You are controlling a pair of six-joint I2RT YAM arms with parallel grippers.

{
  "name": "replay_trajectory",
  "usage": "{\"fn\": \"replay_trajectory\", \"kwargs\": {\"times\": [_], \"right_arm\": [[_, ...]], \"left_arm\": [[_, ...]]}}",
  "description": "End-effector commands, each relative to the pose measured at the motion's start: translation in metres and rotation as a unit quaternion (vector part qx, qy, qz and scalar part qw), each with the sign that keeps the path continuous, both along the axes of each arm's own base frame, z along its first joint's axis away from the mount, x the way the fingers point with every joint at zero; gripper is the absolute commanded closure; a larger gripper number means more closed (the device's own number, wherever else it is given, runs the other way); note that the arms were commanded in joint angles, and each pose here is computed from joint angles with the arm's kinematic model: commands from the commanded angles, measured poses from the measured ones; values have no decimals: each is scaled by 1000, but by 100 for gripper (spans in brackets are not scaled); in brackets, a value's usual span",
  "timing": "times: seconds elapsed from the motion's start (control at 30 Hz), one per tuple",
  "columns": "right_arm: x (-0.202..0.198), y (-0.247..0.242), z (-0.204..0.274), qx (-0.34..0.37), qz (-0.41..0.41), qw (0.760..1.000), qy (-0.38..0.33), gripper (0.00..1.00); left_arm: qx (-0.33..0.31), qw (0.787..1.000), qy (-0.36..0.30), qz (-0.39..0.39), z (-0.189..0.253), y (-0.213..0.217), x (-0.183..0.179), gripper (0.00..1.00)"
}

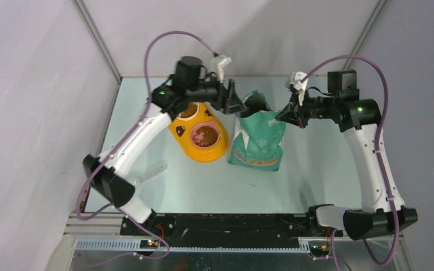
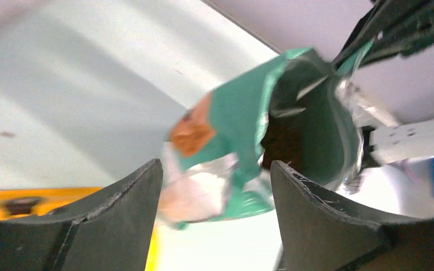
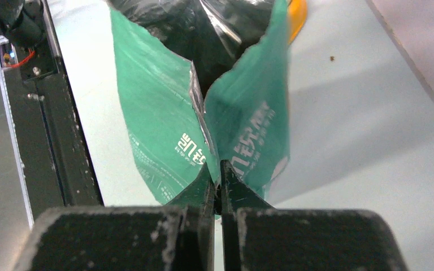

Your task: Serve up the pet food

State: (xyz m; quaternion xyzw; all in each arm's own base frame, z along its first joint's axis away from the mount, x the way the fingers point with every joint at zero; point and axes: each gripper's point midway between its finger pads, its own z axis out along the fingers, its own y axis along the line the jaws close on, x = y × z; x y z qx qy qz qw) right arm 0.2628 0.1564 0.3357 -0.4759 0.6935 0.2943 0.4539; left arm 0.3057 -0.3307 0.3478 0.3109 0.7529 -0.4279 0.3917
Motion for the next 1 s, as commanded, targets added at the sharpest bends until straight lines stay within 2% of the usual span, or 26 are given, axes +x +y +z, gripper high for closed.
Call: {"fn": "replay_trajectory", "kwargs": {"times": [0.0,0.1,0.17,0.27,0.5,0.7,0.77,0.83,0.97], "right_arm": [[6,-30,27,40,-71,996,-44,100],[9,-38,25,75,-113,991,-21,100],[11,-37,38,96,-121,987,-44,100],[12,-34,43,114,-132,984,-38,100],[13,-41,49,103,-143,982,-71,100],[12,-42,50,104,-148,981,-69,100],[13,-43,53,108,-153,980,-73,100],[15,-44,61,112,-159,978,-79,100],[20,-50,78,107,-177,974,-90,100]], "left_arm": [[-4,968,-235,-87,49,57,-11,24],[19,954,-264,-138,26,60,-20,24],[3,952,-257,-169,15,46,-26,24],[-10,942,-264,-208,20,20,-38,24],[-20,944,-261,-203,24,-20,-22,25],[-52,940,-252,-223,37,-32,-25,58],[-44,940,-256,-222,37,-30,-24,72],[-32,940,-264,-214,36,-25,-21,97],[-37,951,-253,-175,48,-4,-9,100]]}}
